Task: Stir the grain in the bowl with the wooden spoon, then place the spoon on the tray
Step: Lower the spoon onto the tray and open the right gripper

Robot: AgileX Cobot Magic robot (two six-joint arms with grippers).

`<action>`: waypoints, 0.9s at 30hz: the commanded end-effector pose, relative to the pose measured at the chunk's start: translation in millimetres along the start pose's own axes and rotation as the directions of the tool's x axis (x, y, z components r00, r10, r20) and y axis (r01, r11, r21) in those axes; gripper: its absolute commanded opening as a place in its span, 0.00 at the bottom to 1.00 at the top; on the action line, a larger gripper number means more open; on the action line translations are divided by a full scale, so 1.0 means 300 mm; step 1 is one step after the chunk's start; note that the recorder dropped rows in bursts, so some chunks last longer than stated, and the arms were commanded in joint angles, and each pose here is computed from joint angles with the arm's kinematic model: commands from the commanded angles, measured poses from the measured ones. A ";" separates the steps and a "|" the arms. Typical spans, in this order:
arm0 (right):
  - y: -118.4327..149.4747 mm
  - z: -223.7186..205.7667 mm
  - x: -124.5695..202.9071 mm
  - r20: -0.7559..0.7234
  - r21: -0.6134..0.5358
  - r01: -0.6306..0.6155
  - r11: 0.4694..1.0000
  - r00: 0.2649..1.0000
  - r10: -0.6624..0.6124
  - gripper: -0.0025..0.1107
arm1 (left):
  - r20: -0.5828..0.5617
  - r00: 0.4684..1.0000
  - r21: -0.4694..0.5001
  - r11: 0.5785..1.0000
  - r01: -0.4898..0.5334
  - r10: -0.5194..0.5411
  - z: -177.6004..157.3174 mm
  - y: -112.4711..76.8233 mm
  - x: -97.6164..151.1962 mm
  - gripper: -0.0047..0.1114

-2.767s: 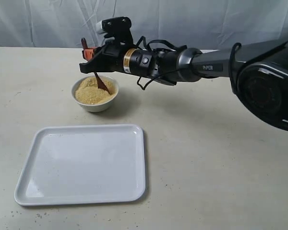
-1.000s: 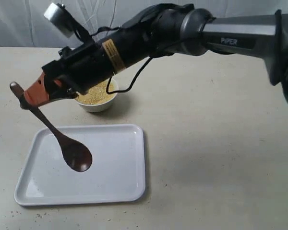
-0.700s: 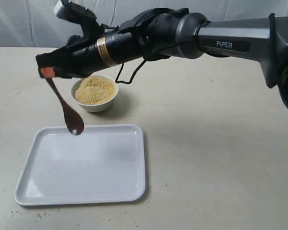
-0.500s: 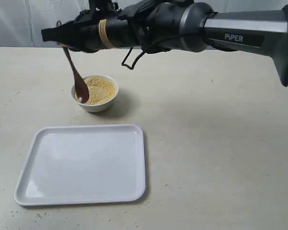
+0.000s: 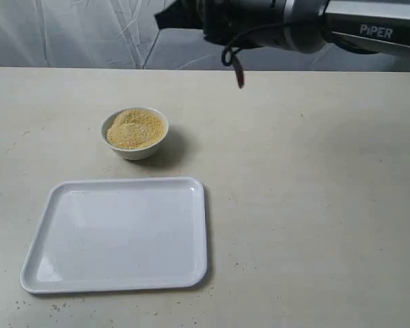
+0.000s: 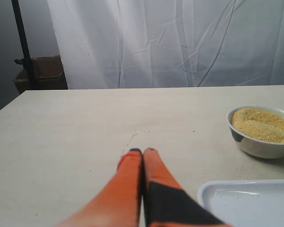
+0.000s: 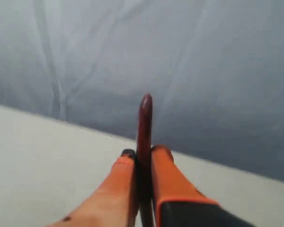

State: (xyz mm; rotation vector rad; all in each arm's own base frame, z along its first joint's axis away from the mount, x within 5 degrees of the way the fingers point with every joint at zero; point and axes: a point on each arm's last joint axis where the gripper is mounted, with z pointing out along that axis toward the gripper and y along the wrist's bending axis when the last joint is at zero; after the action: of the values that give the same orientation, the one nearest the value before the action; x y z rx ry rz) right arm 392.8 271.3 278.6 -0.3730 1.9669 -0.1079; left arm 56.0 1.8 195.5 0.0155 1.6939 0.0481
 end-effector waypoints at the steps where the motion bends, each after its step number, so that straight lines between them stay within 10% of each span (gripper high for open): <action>1: 0.053 -0.033 0.088 -0.264 -0.268 0.144 0.953 0.940 -0.216 0.01 | 0.006 1.000 0.000 1.000 0.003 -0.003 0.000 0.000 0.003 0.04; 7: 0.205 -0.136 0.141 -0.215 -0.804 0.080 0.589 0.885 -0.413 0.01 | 0.006 1.000 0.000 1.000 0.003 -0.003 0.000 0.000 0.003 0.04; 11: 0.280 -0.180 0.189 -0.148 -0.926 0.056 0.374 0.856 -0.496 0.01 | 0.006 1.000 0.000 1.000 0.003 -0.003 0.000 0.000 0.003 0.04; 22: 0.541 -0.183 0.398 -0.057 -0.941 0.183 0.284 0.742 -0.668 0.02 | 0.006 1.000 0.000 1.000 0.003 -0.003 0.000 0.000 0.003 0.04; 27: 0.562 -0.155 0.411 -0.132 -0.899 0.171 0.403 0.772 -0.622 0.56 | 0.006 1.000 0.000 1.000 0.003 -0.003 0.000 0.000 0.003 0.04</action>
State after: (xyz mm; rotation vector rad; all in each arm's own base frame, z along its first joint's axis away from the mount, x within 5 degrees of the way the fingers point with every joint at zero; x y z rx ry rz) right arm 264.6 389.5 147.7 -1.7350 2.1963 0.6060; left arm 56.0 1.8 195.5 0.0155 1.6939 0.0481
